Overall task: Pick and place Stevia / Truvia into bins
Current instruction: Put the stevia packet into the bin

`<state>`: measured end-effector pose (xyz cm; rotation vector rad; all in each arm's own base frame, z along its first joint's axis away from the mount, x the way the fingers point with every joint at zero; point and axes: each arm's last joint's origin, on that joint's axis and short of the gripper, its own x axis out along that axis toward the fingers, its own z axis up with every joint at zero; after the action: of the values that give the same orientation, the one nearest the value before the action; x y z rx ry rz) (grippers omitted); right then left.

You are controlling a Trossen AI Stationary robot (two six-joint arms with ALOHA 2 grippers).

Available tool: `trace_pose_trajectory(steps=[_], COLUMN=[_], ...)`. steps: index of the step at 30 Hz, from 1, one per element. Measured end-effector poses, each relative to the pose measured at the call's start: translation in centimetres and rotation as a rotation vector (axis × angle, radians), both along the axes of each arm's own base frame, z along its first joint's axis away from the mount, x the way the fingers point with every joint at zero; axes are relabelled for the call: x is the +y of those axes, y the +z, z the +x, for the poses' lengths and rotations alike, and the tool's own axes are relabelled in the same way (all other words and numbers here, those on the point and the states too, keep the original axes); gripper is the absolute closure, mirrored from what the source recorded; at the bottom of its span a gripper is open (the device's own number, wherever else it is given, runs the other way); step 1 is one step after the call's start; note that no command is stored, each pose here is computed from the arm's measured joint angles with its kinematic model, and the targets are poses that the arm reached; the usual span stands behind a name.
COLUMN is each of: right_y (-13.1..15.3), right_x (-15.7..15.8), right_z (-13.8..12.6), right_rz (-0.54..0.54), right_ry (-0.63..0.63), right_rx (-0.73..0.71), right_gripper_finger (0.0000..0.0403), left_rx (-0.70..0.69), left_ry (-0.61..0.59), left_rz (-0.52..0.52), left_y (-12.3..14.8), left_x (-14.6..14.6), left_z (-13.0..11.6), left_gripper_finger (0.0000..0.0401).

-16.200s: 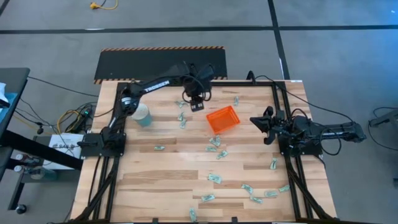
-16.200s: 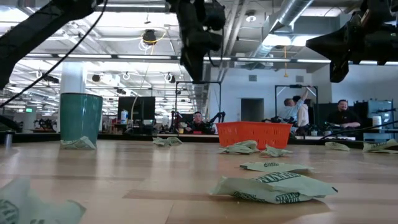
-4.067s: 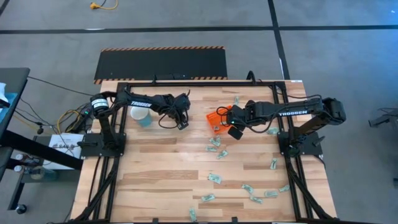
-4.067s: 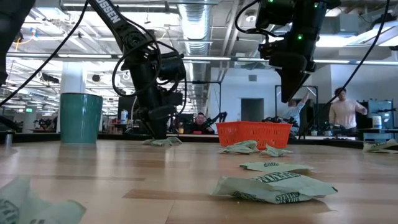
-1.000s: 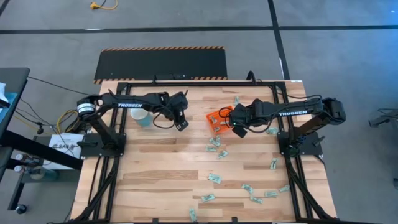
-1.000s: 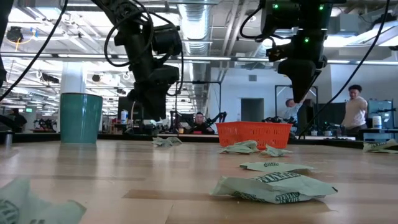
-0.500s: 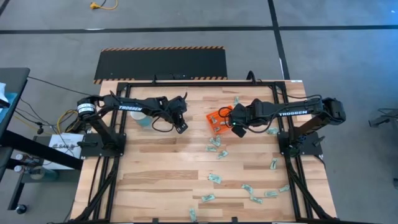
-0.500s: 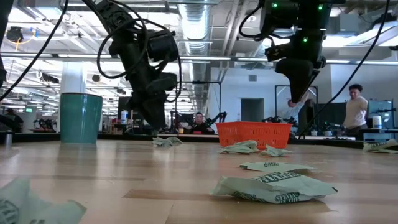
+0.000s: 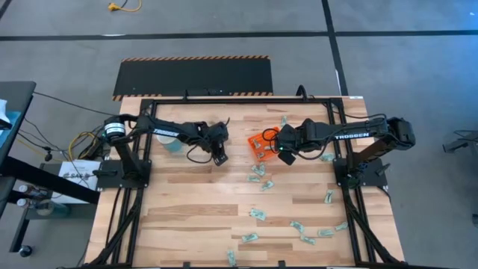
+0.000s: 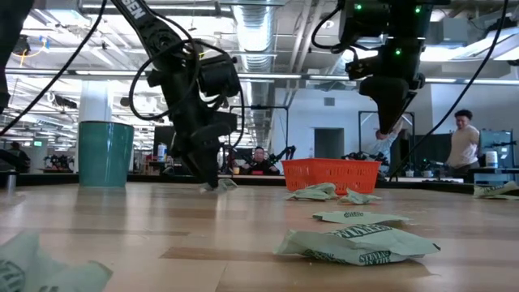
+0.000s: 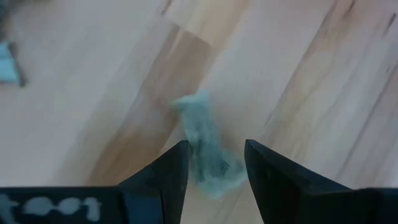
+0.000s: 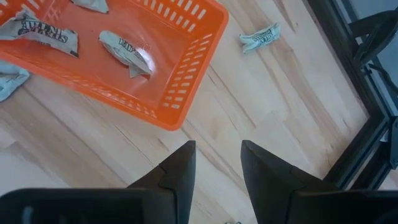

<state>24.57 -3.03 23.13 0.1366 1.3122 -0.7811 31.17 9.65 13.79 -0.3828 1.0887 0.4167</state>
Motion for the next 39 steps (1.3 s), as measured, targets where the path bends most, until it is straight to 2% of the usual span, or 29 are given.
trace_pose_trajectory(steps=[5,10,14,22,27,33,39], right_y=[0.0,0.0,0.0,0.0,0.0,0.0,0.0], right_x=[0.0,0.0,0.0,0.0,0.0,0.0,0.0], right_z=[0.0,0.0,0.0,0.1,0.1,0.1,0.1], right_rz=[0.0,-0.001,-0.001,-0.004,-0.004,-0.003,-0.002], right_ry=[0.0,0.004,0.005,0.005,0.005,0.005,0.004], right_rx=[0.001,-0.001,-0.001,-0.012,-0.012,-0.011,-0.004], right_gripper_finger=[0.0282,0.0282,0.0282,0.0282,0.0282,0.0282,0.0282], left_rx=[0.007,0.055,0.079,0.072,0.027,-0.124,-0.422], left_ry=[0.014,0.046,0.023,-0.064,-0.071,-0.126,-0.24], left_rz=[-0.003,0.069,0.127,0.159,0.179,0.247,0.263], left_y=[-0.2,-0.4,-0.4,-0.1,1.5,5.5,8.5], left_x=[0.0,0.1,0.2,0.3,0.6,1.1,1.2], left_z=[0.0,-0.2,-0.2,0.1,1.3,4.2,6.5], left_gripper_finger=[0.0242,0.025,0.0284,0.0387,0.0391,0.0398,0.0395])
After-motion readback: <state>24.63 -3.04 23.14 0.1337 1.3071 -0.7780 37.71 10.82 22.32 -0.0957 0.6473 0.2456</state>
